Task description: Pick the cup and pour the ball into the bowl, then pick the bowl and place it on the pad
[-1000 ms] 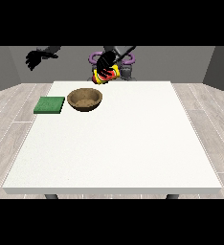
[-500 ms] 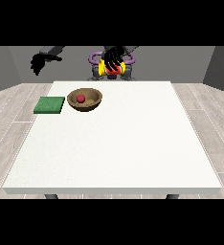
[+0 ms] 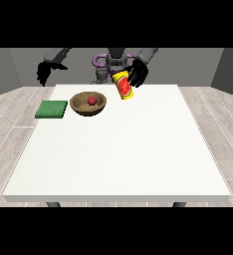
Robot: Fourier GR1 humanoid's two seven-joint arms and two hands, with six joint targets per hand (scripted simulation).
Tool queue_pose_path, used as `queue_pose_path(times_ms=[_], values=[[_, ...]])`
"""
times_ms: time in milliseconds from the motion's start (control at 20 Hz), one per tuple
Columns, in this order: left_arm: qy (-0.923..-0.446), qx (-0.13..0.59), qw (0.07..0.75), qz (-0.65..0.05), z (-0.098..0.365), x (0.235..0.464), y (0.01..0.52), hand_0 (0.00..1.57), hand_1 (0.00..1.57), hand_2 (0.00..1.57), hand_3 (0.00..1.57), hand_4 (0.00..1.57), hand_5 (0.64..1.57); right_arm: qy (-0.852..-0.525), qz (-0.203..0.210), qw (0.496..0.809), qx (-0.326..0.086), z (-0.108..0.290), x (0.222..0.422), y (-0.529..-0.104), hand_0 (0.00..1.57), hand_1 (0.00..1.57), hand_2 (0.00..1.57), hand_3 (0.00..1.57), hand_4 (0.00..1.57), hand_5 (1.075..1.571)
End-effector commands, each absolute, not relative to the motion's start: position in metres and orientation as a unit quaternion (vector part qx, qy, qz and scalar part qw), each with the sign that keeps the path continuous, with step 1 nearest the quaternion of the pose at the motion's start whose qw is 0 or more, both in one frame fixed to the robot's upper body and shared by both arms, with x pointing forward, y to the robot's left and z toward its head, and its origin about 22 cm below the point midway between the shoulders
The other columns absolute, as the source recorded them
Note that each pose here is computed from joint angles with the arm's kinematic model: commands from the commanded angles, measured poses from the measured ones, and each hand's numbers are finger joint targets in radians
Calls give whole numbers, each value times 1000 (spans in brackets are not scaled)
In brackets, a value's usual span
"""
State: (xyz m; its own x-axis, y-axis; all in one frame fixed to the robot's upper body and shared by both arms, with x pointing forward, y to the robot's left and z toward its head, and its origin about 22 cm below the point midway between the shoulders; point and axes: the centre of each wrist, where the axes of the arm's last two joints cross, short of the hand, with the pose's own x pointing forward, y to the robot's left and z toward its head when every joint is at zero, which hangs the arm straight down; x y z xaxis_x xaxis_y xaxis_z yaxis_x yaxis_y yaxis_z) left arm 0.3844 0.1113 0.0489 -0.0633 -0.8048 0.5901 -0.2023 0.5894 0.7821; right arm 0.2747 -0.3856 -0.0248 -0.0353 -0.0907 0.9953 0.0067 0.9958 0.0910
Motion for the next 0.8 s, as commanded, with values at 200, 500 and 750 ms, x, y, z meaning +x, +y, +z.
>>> queue_pose_path(times_ms=[200, 500, 750], values=[[-766, 132, 624, -80, 28, 349, 146, 0, 0, 0, 0, 0, 1564, -736, -52, 675, 11, -14, 307, -331, 0, 0, 0, 0, 201, 1571], [-784, 39, 610, -112, 15, 335, 158, 0, 0, 0, 0, 0, 1563, -720, -102, 686, -10, -35, 314, -297, 0, 0, 0, 0, 313, 1569], [-791, 41, 601, -104, 15, 335, 201, 0, 0, 0, 0, 0, 1564, -719, -113, 685, -11, -43, 324, -293, 0, 0, 0, 0, 285, 1567]])
